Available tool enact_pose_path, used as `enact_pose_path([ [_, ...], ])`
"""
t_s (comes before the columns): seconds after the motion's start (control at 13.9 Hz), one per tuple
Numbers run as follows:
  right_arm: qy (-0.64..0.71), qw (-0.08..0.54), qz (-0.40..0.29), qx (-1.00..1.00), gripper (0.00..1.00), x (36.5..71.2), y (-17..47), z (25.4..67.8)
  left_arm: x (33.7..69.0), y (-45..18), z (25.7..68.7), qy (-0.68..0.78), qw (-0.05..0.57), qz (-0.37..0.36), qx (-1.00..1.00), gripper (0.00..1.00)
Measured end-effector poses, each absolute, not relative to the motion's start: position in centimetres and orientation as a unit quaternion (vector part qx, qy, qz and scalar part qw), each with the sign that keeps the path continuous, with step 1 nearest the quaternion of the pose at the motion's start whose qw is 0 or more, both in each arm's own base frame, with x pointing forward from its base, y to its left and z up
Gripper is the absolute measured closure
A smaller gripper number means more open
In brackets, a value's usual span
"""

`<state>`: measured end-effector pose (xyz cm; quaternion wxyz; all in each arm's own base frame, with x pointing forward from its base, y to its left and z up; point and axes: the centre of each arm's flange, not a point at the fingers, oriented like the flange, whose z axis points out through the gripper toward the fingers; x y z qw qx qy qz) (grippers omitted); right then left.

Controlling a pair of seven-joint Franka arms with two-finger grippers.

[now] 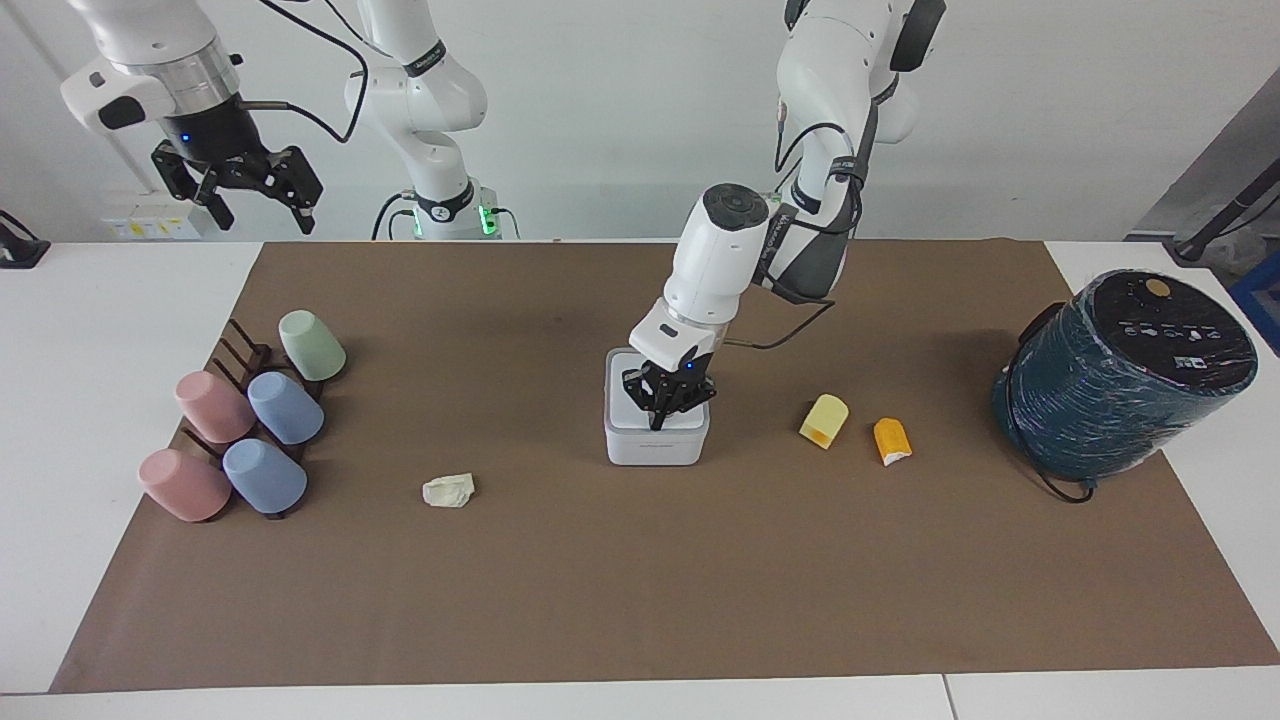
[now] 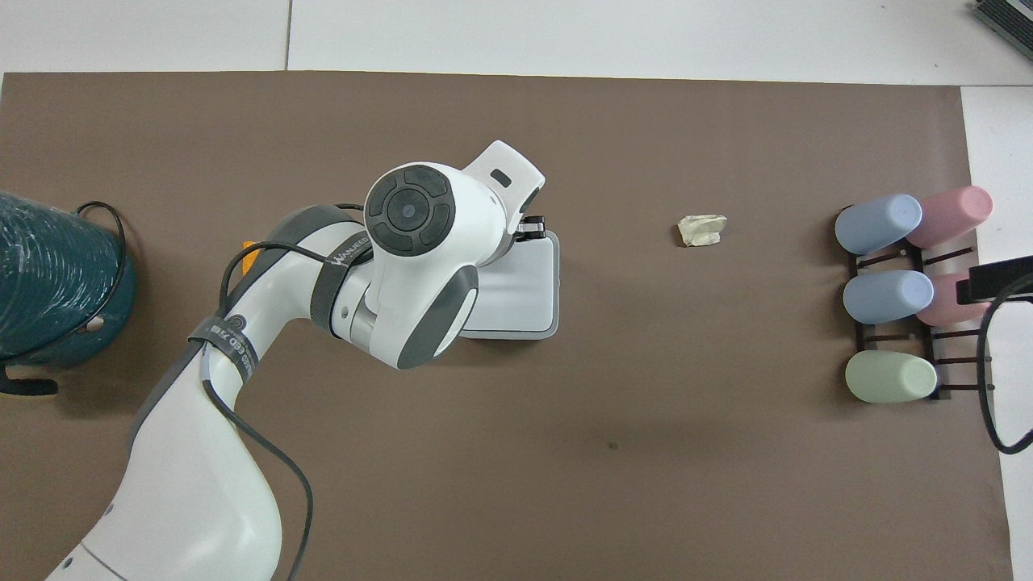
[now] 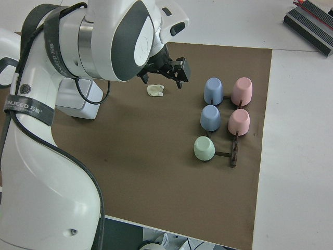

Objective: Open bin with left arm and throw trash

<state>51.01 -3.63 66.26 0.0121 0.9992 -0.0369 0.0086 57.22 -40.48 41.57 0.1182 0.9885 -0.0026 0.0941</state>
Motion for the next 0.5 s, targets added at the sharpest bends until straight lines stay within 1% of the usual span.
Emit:
enact_pose_path([
  [0.5,-0.037,0.012,0.009,0.999,0.0,51.01,-3.63,66.26,57.16,-40.49,41.43,-0.003,0.118,0.093,0.989,0.99],
])
